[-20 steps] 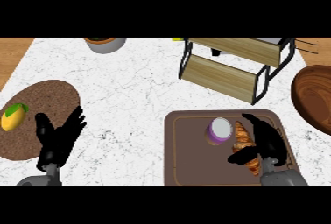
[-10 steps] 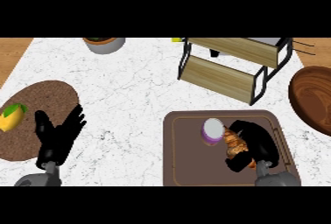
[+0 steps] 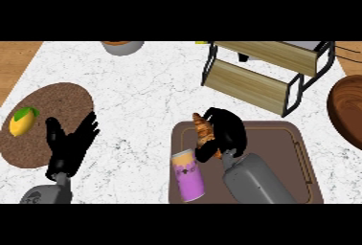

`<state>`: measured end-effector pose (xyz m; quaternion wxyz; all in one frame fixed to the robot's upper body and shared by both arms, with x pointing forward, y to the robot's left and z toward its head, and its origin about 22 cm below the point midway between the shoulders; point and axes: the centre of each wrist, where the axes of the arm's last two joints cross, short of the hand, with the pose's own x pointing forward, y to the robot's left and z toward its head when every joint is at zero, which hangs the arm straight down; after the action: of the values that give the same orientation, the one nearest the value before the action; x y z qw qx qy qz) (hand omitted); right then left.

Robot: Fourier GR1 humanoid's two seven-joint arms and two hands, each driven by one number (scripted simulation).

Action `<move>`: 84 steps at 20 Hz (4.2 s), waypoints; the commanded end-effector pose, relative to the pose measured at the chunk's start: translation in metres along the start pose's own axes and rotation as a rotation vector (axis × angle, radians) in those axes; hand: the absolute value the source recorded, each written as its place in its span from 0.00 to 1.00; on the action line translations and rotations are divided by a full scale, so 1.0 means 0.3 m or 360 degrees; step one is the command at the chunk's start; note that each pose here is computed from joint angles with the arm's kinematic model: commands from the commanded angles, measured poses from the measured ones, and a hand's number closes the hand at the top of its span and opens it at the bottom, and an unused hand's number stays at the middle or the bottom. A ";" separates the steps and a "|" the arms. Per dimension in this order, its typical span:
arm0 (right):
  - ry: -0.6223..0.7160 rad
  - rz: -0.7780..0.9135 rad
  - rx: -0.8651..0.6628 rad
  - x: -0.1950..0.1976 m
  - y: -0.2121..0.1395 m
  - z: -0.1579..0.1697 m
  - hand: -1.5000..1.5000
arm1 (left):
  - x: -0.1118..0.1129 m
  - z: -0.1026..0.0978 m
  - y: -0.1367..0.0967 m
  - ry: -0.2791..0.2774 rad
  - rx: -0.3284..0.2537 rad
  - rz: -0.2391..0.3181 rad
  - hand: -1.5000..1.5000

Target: Pick the croissant from the tray and place it in the tiered shelf

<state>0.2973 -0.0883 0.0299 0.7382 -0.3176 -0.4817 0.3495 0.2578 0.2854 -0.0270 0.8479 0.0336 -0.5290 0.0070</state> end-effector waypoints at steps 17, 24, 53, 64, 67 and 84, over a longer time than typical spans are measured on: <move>-0.0149 -0.0209 -0.0958 0.597 -0.423 0.314 1.00 | -0.032 0.025 0.069 0.0006 0.0068 0.0016 0.50; -0.0068 -0.0294 -0.1021 0.628 -0.714 0.247 1.00 | 0.003 0.008 0.050 0.0004 0.0057 0.0048 0.50; -0.0001 -0.0142 -0.1033 0.351 -0.944 -0.204 1.00 | -0.012 0.040 0.075 -0.0016 0.0021 -0.0017 0.50; -0.0088 -0.0139 -0.1051 0.316 -1.084 -0.235 1.00 | -0.055 0.029 0.015 -0.0003 0.0026 0.0018 0.50; -0.0101 -0.0108 -0.1028 0.378 -1.001 -0.241 1.00 | 0.048 -0.002 0.005 -0.0014 0.0039 0.0027 0.50; -0.0146 -0.0825 -0.1207 0.252 -1.122 -0.224 0.00 | -0.022 -0.002 0.021 0.0015 0.0044 0.0041 0.50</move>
<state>0.4574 -0.2071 0.3101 0.6141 -0.4545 -0.6449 0.0199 0.2530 0.2910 -0.0273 0.8482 0.0401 -0.5278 0.0183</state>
